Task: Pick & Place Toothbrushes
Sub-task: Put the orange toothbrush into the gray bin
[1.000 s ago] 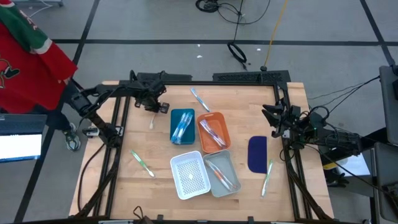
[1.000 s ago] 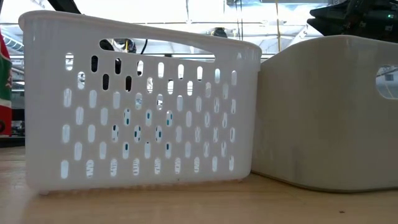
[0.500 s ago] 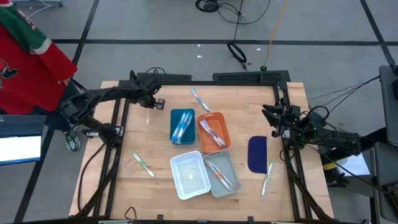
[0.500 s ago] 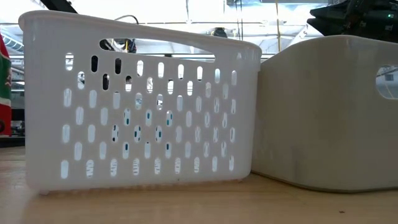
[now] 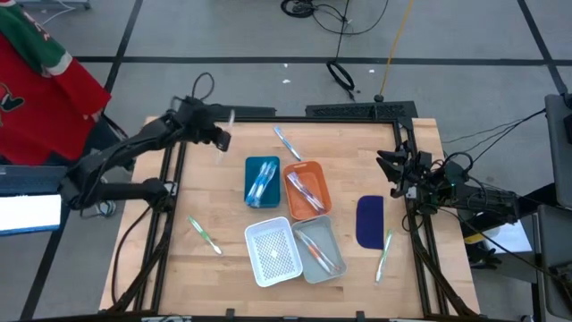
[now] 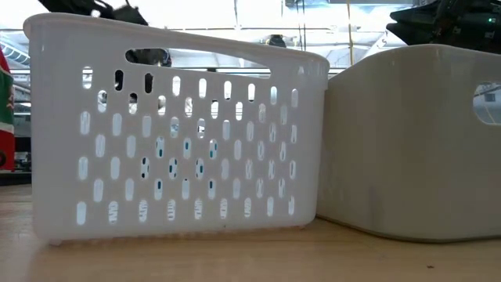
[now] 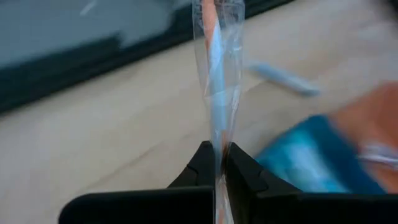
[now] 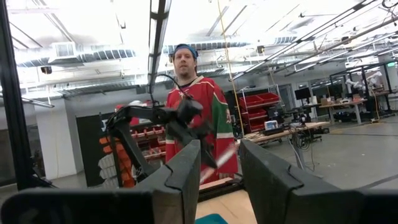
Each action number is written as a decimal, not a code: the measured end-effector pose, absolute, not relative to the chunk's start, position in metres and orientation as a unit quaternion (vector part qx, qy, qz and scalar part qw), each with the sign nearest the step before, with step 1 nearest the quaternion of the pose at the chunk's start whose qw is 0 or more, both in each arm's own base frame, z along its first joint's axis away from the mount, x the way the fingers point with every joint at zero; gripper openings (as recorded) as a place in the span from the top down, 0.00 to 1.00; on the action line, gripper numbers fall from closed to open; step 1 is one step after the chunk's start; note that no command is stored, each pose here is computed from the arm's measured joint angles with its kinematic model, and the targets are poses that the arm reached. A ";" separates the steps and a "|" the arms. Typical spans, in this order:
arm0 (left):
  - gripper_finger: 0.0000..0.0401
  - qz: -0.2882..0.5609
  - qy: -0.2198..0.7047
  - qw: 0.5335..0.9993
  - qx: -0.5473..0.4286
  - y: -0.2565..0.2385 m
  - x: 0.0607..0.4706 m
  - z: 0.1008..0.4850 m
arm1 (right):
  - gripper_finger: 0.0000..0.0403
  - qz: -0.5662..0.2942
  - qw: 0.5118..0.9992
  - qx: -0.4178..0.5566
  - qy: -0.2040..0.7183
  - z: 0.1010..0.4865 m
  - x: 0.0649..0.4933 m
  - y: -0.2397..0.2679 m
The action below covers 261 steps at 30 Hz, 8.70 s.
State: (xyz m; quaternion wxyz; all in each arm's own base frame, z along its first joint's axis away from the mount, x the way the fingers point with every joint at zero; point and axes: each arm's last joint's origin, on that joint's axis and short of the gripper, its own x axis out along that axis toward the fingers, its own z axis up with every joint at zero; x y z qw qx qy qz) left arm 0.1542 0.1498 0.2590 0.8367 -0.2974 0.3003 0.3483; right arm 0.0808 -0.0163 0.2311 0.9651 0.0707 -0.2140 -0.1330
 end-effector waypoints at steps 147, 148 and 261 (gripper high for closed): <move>0.98 0.125 0.040 0.945 -0.300 -0.012 0.376 0.317 | 0.95 0.112 0.961 0.251 -0.041 0.301 0.255 -0.060; 0.96 0.125 0.040 0.945 -0.301 -0.012 0.376 0.316 | 0.95 0.112 0.961 0.250 -0.041 0.301 0.255 -0.060; 0.29 0.082 0.170 0.955 -0.228 -0.051 0.169 0.227 | 0.96 -0.010 0.755 0.479 0.447 0.192 0.333 0.075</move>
